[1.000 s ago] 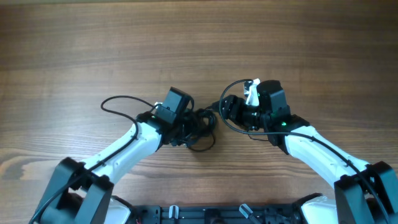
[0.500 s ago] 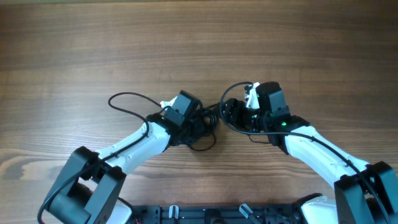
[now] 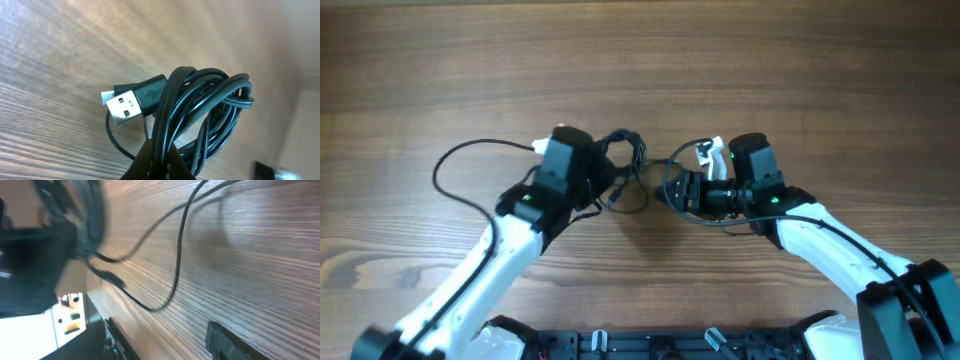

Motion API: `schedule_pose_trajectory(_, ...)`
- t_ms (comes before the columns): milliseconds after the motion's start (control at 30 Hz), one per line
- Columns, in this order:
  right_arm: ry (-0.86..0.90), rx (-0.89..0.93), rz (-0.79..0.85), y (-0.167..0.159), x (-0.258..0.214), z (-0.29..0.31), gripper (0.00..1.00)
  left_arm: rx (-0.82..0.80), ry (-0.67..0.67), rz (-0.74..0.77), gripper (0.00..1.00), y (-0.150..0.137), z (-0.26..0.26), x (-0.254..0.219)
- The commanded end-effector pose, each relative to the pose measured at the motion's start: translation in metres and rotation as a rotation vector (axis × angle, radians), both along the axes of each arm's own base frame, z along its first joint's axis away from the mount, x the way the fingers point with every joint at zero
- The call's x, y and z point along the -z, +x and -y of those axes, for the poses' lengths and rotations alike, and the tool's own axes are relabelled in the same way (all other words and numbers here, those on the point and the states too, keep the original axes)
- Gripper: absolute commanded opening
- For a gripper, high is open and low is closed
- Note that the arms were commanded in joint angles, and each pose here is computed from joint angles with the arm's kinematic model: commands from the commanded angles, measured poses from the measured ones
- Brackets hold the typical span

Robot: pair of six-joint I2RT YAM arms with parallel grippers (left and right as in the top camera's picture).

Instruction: Untangle cables

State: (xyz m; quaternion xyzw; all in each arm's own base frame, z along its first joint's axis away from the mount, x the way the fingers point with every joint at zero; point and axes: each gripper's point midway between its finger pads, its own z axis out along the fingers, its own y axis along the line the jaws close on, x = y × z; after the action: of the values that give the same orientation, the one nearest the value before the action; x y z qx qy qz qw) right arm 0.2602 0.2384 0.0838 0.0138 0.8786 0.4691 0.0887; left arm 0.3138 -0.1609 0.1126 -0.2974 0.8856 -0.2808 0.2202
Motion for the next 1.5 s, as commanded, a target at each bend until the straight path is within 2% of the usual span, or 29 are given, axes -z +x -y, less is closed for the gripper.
schedule_pose_trajectory(0, 0.018, -0.103, 0.136, -0.003, -0.009, -0.018, 0.64, -0.063, -0.101, 0.050, 0.04, 0.000, -0.002, -0.033)
schedule_pose_trajectory(67, 0.049, -0.171, 0.284, -0.001, -0.023, -0.034, 0.64, -0.105, -0.139, 0.034, 0.04, -0.001, -0.002, -0.036)
schedule_pose_trajectory(100, 0.068, -0.225, 0.413, -0.001, -0.035, -0.047, 0.64, -0.134, -0.165, 0.020, 0.04, -0.001, -0.002, -0.037)
schedule_pose_trajectory(167, 0.002, -0.213, 0.554, 0.008, -0.038, -0.057, 0.61, -0.165, -0.190, 0.002, 0.04, -0.001, -0.002, -0.037)
schedule_pose_trajectory(233, -0.052, -0.185, 0.569, 0.010, -0.032, -0.060, 0.47, -0.166, -0.190, 0.004, 0.04, -0.001, -0.002, -0.037)
schedule_pose_trajectory(267, -0.047, -0.197, 0.569, 0.006, -0.032, -0.063, 0.44, -0.166, -0.191, 0.004, 0.04, -0.001, -0.002, -0.037)
schedule_pose_trajectory(367, -0.061, -0.202, 0.579, 0.002, -0.031, -0.069, 0.46, -0.172, -0.236, -0.022, 0.04, -0.003, 0.003, -0.038)
schedule_pose_trajectory(467, -0.120, -0.134, 0.611, 0.015, -0.029, -0.063, 0.48, -0.128, -0.278, -0.052, 0.04, -0.009, 0.012, -0.040)
schedule_pose_trajectory(500, -0.117, -0.127, 0.623, 0.017, -0.032, -0.064, 0.45, -0.120, -0.285, -0.056, 0.04, -0.010, 0.014, -0.040)
schedule_pose_trajectory(533, -0.111, -0.124, 0.630, 0.018, -0.033, -0.065, 0.36, -0.119, -0.286, -0.058, 0.04, -0.010, 0.014, -0.040)
schedule_pose_trajectory(600, -0.102, -0.131, 0.629, 0.017, -0.034, -0.066, 0.10, -0.120, -0.286, -0.057, 0.04, -0.010, 0.014, -0.040)
schedule_pose_trajectory(633, -0.092, -0.143, 0.625, 0.015, -0.035, -0.067, 0.04, -0.121, -0.285, -0.056, 0.04, -0.010, 0.014, -0.040)
schedule_pose_trajectory(733, -0.052, -0.158, 0.596, 0.009, -0.038, -0.069, 0.04, -0.129, -0.261, -0.039, 0.04, -0.007, 0.010, -0.039)
schedule_pose_trajectory(833, 0.105, -0.171, 0.507, 0.004, -0.067, -0.059, 0.04, 0.002, -0.034, 0.109, 0.04, 0.001, -0.005, -0.037)
schedule_pose_trajectory(967, 0.249, -0.058, 0.354, 0.021, -0.096, -0.033, 0.04, 0.172, 0.088, 0.189, 0.04, -0.002, 0.002, -0.038)
schedule_pose_trajectory(1067, 0.234, 0.022, 0.401, 0.037, -0.102, -0.030, 0.04, 0.225, 0.080, 0.194, 0.04, -0.011, 0.018, -0.038)
schedule_pose_trajectory(1133, 0.159, 0.178, 0.402, 0.061, -0.093, -0.016, 0.04, 0.279, 0.063, 0.197, 0.04, -0.021, 0.036, -0.039)
schedule_pose_trajectory(1200, 0.120, 0.245, 0.415, 0.072, -0.088, -0.008, 0.05, 0.336, 0.017, 0.213, 0.04, -0.027, 0.053, -0.045)
schedule_pose_trajectory(1333, -0.003, 0.317, 0.421, 0.082, -0.068, 0.007, 0.04, 0.300, -0.094, 0.169, 0.04, -0.031, 0.063, -0.051)
schedule_pose_trajectory(1467, -0.046, 0.234, 0.494, 0.072, -0.065, -0.006, 0.05, 0.247, -0.184, 0.107, 0.04, -0.034, 0.068, -0.054)
